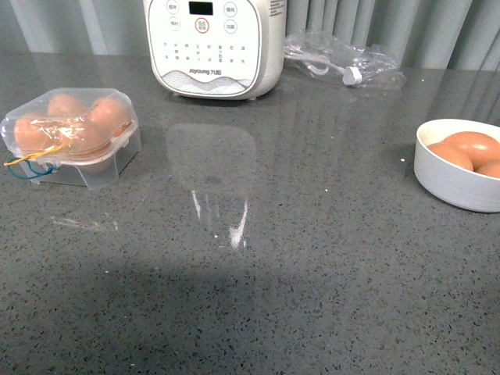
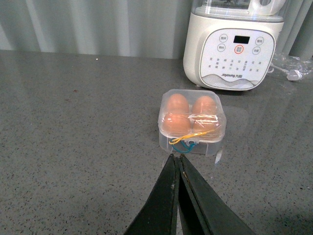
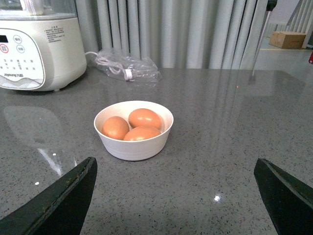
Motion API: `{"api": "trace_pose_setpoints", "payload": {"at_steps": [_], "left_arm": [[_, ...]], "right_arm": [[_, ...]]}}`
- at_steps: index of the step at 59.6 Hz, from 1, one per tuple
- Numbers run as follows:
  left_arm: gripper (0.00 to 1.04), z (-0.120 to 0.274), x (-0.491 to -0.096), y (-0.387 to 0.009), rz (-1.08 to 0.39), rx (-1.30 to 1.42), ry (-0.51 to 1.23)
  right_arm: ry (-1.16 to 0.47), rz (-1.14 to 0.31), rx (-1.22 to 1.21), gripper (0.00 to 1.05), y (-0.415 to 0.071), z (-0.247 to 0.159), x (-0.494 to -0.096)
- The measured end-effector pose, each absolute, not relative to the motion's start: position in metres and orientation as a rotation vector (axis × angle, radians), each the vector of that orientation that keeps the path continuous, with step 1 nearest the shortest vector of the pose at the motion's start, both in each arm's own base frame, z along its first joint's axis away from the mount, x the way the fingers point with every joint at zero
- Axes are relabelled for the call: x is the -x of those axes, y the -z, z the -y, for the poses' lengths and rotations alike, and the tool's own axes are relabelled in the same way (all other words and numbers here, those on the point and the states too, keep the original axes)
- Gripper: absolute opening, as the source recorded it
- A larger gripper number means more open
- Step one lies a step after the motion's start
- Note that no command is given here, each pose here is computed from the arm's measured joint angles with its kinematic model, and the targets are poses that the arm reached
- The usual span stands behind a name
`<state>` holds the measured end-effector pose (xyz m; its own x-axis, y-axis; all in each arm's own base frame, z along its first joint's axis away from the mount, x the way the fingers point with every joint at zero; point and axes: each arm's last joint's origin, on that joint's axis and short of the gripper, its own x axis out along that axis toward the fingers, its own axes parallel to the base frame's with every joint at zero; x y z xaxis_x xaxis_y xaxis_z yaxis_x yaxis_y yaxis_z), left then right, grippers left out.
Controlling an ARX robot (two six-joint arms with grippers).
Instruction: Put egg into box
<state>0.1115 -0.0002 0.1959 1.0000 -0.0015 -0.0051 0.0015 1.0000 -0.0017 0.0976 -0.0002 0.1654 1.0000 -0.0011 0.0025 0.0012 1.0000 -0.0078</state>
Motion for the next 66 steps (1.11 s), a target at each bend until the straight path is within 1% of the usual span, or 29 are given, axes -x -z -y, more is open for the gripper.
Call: {"api": "trace_pose_setpoints", "payload": {"at_steps": [14,20,26,37,66], "left_arm": [[0.04,0.000,-0.108,-0.186,0.001,0.002,0.002],[0.04,0.000,-0.101,-0.180,-0.026,0.002,0.002],[0.04,0.000,-0.098,-0.179,0.001,0.002,0.001],[0.04,0.000,-0.097,-0.171,0.005,0.002,0.001],[0.04,0.000,-0.096,-0.173,0.022,0.003,0.001]], "right_arm": [[0.002,0.002,0.007,0.97,-0.165,0.000,-0.098],[0.002,0.002,0.007,0.97,-0.165,0.000,-0.098],[0.001,0.002,0.007,0.97,-0.165,0.000,-0.098],[0.001,0.002,0.007,0.97,-0.165,0.000,-0.098],[0.001,0.002,0.007,0.97,-0.165,0.000,-0.098]]}}
